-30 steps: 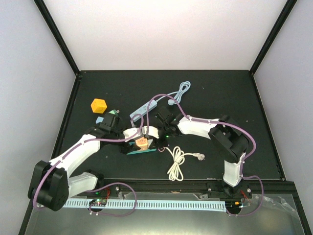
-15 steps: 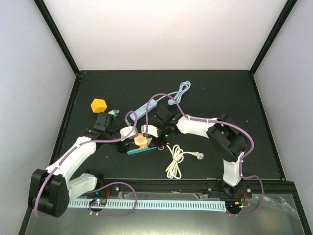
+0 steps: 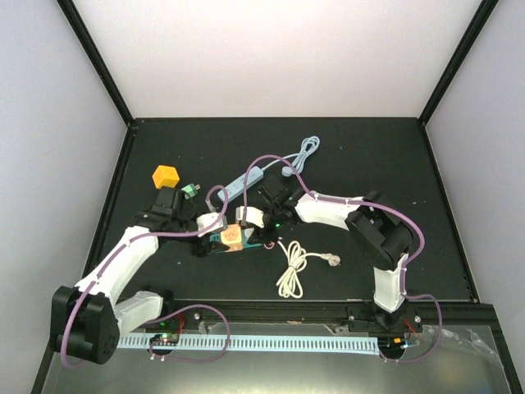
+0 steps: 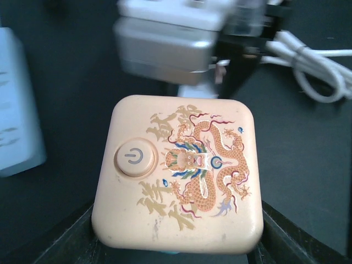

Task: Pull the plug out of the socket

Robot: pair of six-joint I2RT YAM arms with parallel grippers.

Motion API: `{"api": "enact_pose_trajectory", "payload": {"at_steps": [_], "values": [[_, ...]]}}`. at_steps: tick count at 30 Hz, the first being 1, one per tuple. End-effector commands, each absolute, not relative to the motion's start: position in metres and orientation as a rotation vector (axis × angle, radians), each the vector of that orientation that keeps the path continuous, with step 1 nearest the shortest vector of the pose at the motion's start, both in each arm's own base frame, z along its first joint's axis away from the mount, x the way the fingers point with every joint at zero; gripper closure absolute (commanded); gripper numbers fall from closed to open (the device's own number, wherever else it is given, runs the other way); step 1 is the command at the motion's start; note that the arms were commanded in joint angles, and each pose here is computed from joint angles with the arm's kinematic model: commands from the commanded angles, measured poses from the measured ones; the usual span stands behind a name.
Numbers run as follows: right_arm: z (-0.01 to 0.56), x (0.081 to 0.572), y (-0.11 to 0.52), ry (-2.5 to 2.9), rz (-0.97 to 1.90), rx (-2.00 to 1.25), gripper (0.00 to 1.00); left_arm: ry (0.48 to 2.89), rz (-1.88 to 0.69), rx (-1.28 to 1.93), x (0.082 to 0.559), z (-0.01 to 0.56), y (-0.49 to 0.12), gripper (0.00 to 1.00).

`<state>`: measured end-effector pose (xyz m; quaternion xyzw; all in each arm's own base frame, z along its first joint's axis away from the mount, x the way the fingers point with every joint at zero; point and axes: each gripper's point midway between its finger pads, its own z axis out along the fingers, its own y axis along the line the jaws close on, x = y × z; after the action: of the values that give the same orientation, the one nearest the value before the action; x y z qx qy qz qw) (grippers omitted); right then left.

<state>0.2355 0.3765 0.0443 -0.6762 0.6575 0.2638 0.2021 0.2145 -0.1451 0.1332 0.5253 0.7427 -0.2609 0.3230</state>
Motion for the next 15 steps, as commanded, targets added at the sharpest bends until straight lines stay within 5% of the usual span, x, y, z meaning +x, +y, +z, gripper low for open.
{"api": "enact_pose_trajectory", "payload": {"at_steps": [1, 8, 15], "values": [[0.005, 0.220, 0.346, 1.999, 0.656, -1.970, 0.99, 1.985, -0.510, 1.413, 0.235, 0.155, -0.113, 0.83], [0.008, 0.220, 0.347, 1.995, 0.662, -1.975, 0.90, 2.234, -0.146, 1.553, 0.242, 0.124, -0.044, 0.82], [0.018, 0.222, 0.350, 1.974, 0.662, -1.964, 0.62, 2.419, 0.165, 1.645, 0.248, 0.101, 0.008, 0.81]]}}
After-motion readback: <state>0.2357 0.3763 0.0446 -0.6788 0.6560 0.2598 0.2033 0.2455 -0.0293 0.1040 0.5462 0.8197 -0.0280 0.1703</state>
